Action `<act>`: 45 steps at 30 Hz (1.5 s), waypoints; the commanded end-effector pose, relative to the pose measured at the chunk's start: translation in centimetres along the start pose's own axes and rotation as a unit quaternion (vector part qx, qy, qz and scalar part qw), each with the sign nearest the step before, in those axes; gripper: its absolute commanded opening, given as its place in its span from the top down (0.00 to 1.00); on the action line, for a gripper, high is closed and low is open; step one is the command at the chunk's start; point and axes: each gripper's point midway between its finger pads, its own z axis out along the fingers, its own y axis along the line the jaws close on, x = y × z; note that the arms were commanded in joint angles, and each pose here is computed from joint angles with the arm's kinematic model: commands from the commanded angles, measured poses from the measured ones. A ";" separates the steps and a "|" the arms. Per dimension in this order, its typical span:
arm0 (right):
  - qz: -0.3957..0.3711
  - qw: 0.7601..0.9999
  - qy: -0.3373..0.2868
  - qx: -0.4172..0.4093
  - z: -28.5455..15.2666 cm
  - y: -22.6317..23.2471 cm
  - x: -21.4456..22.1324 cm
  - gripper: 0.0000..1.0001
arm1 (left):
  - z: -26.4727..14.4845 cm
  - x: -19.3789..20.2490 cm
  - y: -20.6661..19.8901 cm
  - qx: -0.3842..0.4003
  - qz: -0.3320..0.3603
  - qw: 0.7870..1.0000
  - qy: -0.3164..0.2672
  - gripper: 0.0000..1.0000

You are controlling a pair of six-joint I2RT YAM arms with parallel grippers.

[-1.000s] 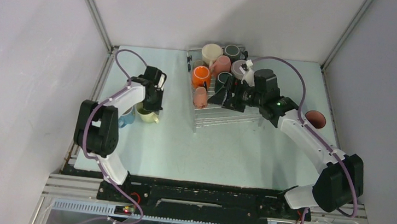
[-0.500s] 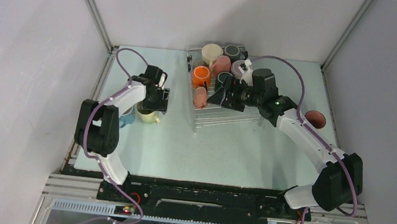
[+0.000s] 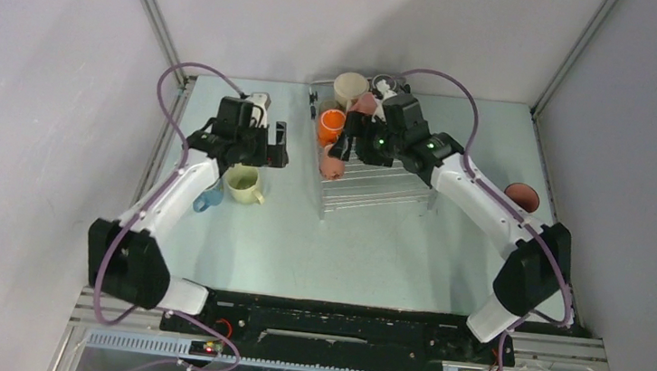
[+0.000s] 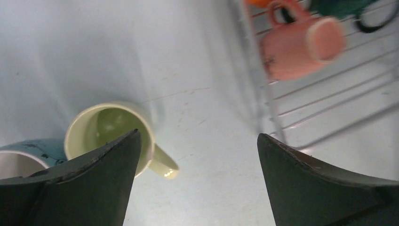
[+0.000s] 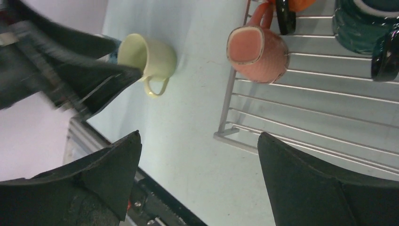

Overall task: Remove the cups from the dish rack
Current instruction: Place the cup at the center of the board, then unload the cup from the dish rack.

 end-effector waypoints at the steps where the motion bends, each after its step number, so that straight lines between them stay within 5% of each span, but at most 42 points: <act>1: -0.052 0.996 -0.020 0.076 1.3 -0.9 -1.6 0.00 | -2.8 -1.6 -3.8 0.098 -0.010 0.993 -0.064 0.00; 14: -0.102 0.978 -0.013 0.183 8.4 -3.5 -1.7 0.02 | -7.1 -3.2 -6.7 0.181 -0.023 0.974 -0.131 0.00; 36: -0.110 0.963 0.011 0.248 14.5 -6.4 0.7 0.33 | -7.4 -3.0 -7.9 0.216 -0.028 0.968 -0.124 0.00; 45: -0.102 0.964 0.012 0.246 13.3 -5.8 -0.1 0.70 | -7.1 -2.8 -8.1 0.223 -0.031 0.967 -0.119 0.00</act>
